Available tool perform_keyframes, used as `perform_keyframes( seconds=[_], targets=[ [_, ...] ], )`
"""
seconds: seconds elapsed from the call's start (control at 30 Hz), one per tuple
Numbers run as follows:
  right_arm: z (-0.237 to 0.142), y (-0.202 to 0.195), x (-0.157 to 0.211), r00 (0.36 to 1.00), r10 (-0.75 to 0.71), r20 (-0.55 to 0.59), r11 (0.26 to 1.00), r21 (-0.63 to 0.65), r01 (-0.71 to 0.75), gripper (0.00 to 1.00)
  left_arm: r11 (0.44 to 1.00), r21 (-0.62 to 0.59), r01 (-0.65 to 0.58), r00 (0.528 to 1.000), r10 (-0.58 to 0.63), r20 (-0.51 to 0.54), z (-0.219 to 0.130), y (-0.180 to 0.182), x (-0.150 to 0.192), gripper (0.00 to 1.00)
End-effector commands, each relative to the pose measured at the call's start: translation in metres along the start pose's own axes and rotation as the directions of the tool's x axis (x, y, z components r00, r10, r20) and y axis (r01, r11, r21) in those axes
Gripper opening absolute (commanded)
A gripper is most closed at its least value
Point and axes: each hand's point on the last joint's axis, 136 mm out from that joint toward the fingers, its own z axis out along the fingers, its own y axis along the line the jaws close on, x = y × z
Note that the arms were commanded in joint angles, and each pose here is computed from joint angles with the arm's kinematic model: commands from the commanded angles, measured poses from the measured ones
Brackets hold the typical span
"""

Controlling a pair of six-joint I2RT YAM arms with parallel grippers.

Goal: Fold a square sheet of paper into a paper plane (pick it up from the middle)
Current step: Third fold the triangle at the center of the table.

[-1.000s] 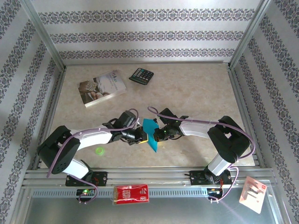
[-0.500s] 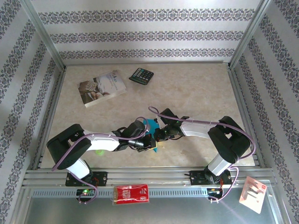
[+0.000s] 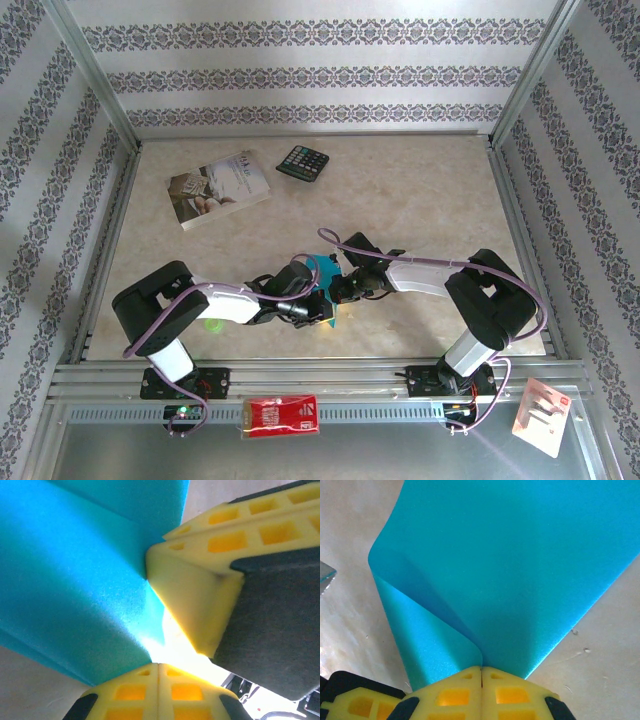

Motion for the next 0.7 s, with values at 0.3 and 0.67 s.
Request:
perform_keyframes(
  seconds=[0.3,0.67],
  targets=[
    [0.019,-0.049,0.050,0.986,0.084,-0.145,0.983,0.175,-0.058,0.00,0.999,0.031,-0.015,0.999,0.016,-0.041,0.005,-0.002,0.012,0.00],
    [0.018,-0.050,0.050,0.986,0.082,-0.146,0.982,0.181,-0.055,0.00,0.999,0.029,-0.013,0.999,0.014,-0.033,-0.006,0.000,0.018,0.01]
  ],
)
